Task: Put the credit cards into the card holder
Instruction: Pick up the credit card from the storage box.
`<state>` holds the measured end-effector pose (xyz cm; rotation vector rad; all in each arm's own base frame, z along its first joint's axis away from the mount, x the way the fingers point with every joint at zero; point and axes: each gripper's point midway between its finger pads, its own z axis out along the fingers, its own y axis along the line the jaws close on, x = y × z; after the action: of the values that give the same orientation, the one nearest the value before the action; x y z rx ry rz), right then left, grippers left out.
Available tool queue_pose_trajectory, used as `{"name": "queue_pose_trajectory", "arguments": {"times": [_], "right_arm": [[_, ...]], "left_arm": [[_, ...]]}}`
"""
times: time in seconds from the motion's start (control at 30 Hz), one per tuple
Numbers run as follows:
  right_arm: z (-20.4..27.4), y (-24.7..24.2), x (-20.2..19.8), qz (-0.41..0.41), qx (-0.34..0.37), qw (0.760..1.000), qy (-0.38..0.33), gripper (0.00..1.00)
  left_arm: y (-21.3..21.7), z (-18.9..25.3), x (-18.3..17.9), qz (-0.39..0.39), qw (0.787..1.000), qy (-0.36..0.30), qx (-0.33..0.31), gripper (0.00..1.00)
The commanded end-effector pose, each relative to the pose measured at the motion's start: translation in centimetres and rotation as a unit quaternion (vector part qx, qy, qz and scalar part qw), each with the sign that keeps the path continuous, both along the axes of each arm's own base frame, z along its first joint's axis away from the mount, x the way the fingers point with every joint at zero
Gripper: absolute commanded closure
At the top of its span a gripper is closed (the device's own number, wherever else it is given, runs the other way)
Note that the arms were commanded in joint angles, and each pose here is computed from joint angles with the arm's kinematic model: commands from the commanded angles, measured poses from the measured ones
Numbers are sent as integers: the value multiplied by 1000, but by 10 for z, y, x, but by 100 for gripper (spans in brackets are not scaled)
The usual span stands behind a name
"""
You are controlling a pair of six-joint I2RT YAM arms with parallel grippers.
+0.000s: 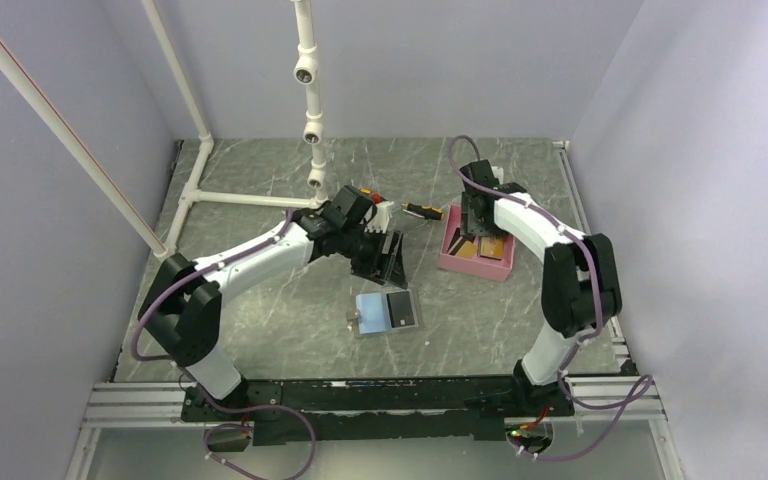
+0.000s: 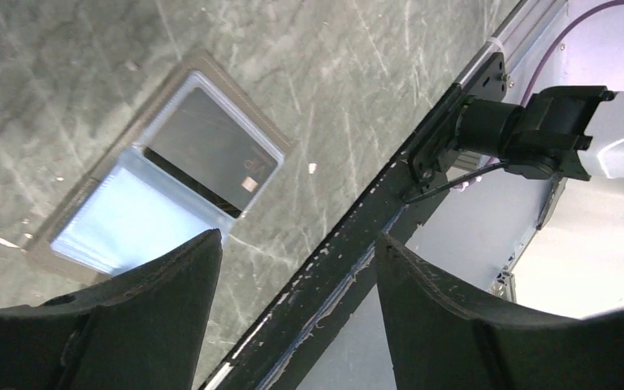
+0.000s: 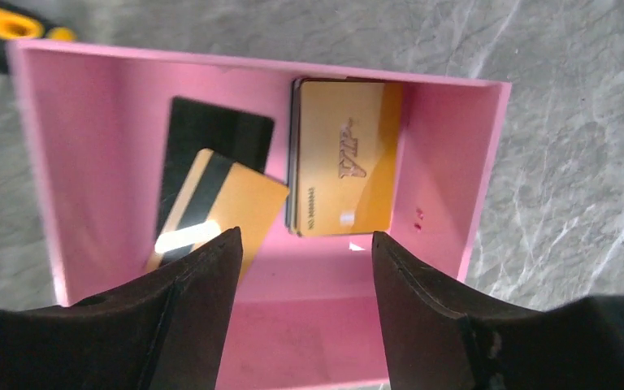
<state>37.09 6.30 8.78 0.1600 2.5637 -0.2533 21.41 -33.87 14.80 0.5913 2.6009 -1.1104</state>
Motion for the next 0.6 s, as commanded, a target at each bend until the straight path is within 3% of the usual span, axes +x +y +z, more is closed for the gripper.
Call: {"name": "queue_pose_trajectory", "arguments": {"times": [0.0, 0.27, 0.57], "right_arm": [[-2, -7, 24, 3, -19, 1000, -7, 38], [-25, -22, 40, -26, -49, 998, 3, 39], [-31, -33, 37, -36, -82, 996, 14, 52]], "left_arm": [[4, 1, 7, -35, 999, 14, -16, 25], [4, -8, 19, -48, 998, 34, -26, 22], [0, -13, 24, -53, 997, 48, -38, 20]]}}
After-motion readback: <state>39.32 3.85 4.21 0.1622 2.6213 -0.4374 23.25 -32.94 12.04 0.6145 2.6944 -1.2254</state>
